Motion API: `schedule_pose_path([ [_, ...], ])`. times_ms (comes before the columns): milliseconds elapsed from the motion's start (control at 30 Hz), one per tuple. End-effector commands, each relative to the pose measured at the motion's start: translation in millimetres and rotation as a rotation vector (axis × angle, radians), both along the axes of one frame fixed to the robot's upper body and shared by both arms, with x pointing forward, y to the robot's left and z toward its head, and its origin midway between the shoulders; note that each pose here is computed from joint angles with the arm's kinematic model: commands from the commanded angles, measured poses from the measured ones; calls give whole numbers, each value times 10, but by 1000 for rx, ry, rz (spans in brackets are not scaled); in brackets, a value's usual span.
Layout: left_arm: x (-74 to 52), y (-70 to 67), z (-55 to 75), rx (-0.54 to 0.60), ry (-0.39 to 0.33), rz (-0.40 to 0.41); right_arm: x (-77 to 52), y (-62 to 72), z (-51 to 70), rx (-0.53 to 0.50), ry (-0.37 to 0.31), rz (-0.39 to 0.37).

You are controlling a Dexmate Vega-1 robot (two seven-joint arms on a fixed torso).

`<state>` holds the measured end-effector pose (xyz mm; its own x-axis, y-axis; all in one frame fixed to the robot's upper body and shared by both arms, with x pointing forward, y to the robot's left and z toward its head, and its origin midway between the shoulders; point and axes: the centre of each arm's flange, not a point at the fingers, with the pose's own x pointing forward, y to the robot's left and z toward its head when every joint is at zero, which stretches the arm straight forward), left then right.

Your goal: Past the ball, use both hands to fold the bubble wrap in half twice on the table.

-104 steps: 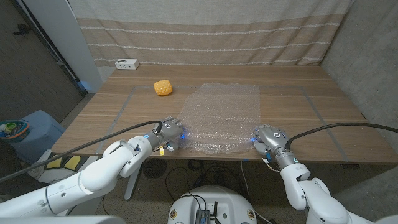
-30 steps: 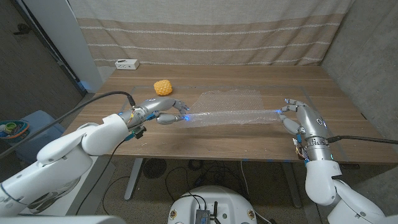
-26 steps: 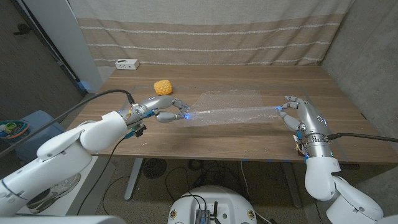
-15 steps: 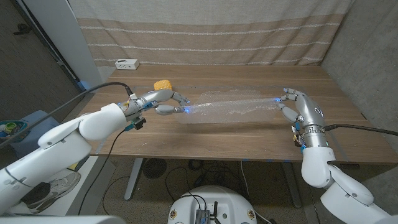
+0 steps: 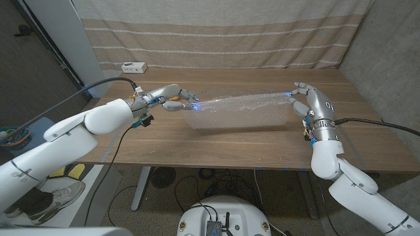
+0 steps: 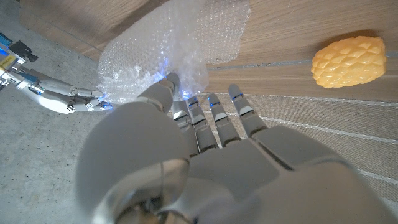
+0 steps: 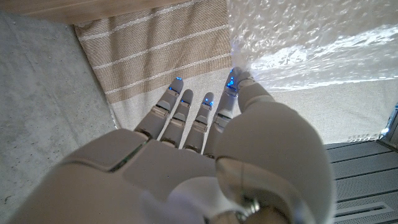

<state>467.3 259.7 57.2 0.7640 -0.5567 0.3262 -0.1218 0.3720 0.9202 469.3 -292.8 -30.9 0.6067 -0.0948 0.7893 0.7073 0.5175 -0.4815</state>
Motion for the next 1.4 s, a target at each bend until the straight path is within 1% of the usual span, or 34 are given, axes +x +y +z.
schedule_pose_path([
  [33,268,76,198,-65,26,36,391,-50,295,14,-17,4],
  [233,414,48,312,-76,7,59,557,-92,393,27,-18,-3],
  [433,563,-15,443,-80,2,68,710,-141,497,35,-19,-13],
  [533,630,-36,475,-94,10,63,750,-156,528,41,-21,-14],
  [600,656,-51,485,-100,10,61,744,-164,550,35,-18,-8],
  [700,696,-69,480,-115,16,56,682,-201,614,32,12,40],
  [800,744,-79,450,-141,24,55,561,-238,696,18,40,104],
  [900,802,-89,410,-178,40,52,433,-241,744,-8,41,124],
  [1067,932,-145,370,-241,83,16,262,-184,740,-29,8,179],
  [1100,953,-167,371,-247,88,10,231,-168,737,-38,12,195],
  [1200,1002,-238,386,-257,92,-5,147,-140,732,-80,54,256],
  [1233,1024,-278,396,-259,90,-7,102,-126,724,-107,90,283],
  [1300,1034,-296,399,-260,90,-8,81,-118,714,-122,105,290],
  [1367,1069,-331,391,-274,96,-17,29,-86,679,-159,148,294],
  [1400,1069,-331,391,-274,96,-17,29,-86,679,-159,149,293],
])
